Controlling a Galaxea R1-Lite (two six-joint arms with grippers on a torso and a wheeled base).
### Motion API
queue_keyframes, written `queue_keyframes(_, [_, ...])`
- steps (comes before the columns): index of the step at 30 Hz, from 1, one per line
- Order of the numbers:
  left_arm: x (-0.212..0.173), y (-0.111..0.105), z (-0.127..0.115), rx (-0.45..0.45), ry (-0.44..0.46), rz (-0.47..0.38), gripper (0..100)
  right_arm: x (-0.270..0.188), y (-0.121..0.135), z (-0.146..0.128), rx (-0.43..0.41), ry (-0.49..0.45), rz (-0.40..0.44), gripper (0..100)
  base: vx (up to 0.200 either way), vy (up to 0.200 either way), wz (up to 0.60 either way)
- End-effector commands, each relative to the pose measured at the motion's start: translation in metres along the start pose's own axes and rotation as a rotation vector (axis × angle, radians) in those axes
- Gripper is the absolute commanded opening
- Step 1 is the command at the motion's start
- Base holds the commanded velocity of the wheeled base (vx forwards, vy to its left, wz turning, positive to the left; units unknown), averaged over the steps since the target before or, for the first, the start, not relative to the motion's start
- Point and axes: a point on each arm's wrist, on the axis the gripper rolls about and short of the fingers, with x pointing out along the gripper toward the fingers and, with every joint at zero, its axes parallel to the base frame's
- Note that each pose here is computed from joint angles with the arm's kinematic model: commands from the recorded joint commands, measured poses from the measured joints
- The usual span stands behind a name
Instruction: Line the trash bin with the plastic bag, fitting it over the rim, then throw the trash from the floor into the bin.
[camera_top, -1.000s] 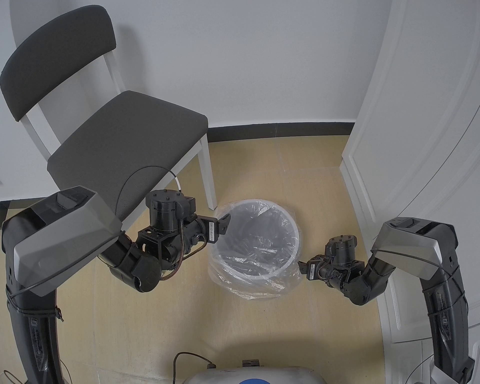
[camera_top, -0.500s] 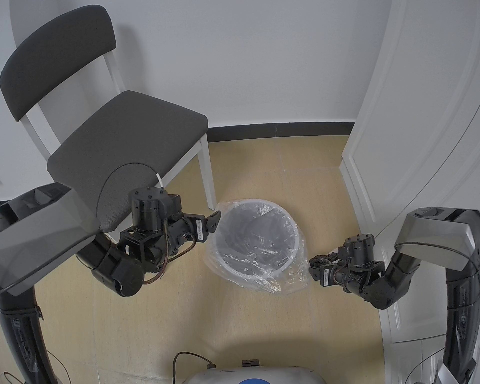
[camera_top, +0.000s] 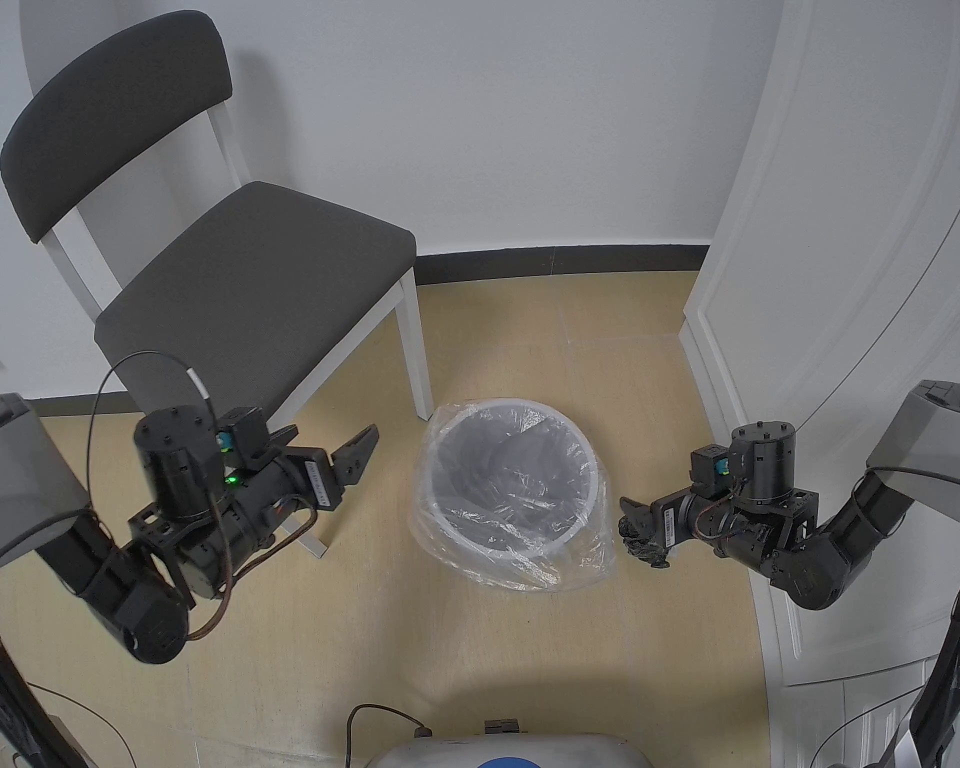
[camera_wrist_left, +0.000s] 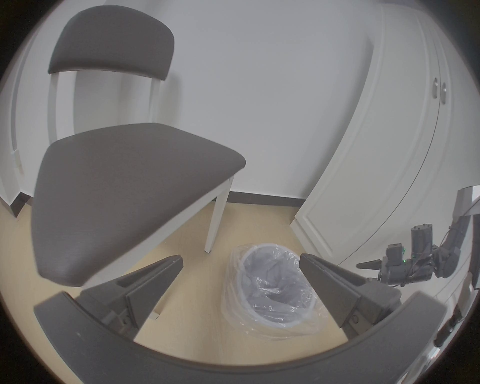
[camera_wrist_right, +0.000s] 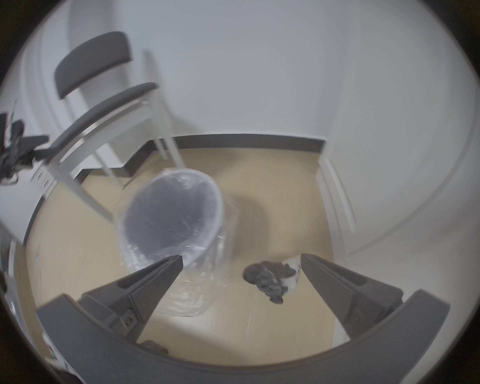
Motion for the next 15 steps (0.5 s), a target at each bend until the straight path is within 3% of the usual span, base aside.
queue_keyframes(1, [-0.045,0.019,0.015,-0.021,-0.077,0.014,100,-0.017,0.032,0.016,-0.165,-0.062,0.168,100,0.000,0.000,0.00])
queue_keyframes(3, [-0.055,0.028,0.014,-0.021,-0.093,0.042,100,-0.013,0.040,0.015,-0.236,-0.053,0.206,100,0.000,0.000,0.00])
queue_keyframes(6, [-0.060,0.033,0.014,-0.022,-0.109,0.059,100,-0.008,0.044,0.018,-0.278,-0.058,0.226,100,0.000,0.000,0.00])
queue_keyframes(7, [-0.058,0.037,0.018,-0.017,-0.149,0.058,100,0.005,0.055,0.027,-0.322,-0.064,0.283,100,0.000,0.000,0.00])
queue_keyframes(11, [-0.057,0.038,0.025,-0.010,-0.176,0.046,100,0.015,0.072,0.034,-0.342,-0.049,0.338,100,0.000,0.000,0.00])
queue_keyframes(15, [-0.057,0.044,0.027,-0.010,-0.182,0.051,100,0.032,0.079,0.033,-0.431,0.000,0.368,100,0.000,0.000,0.00])
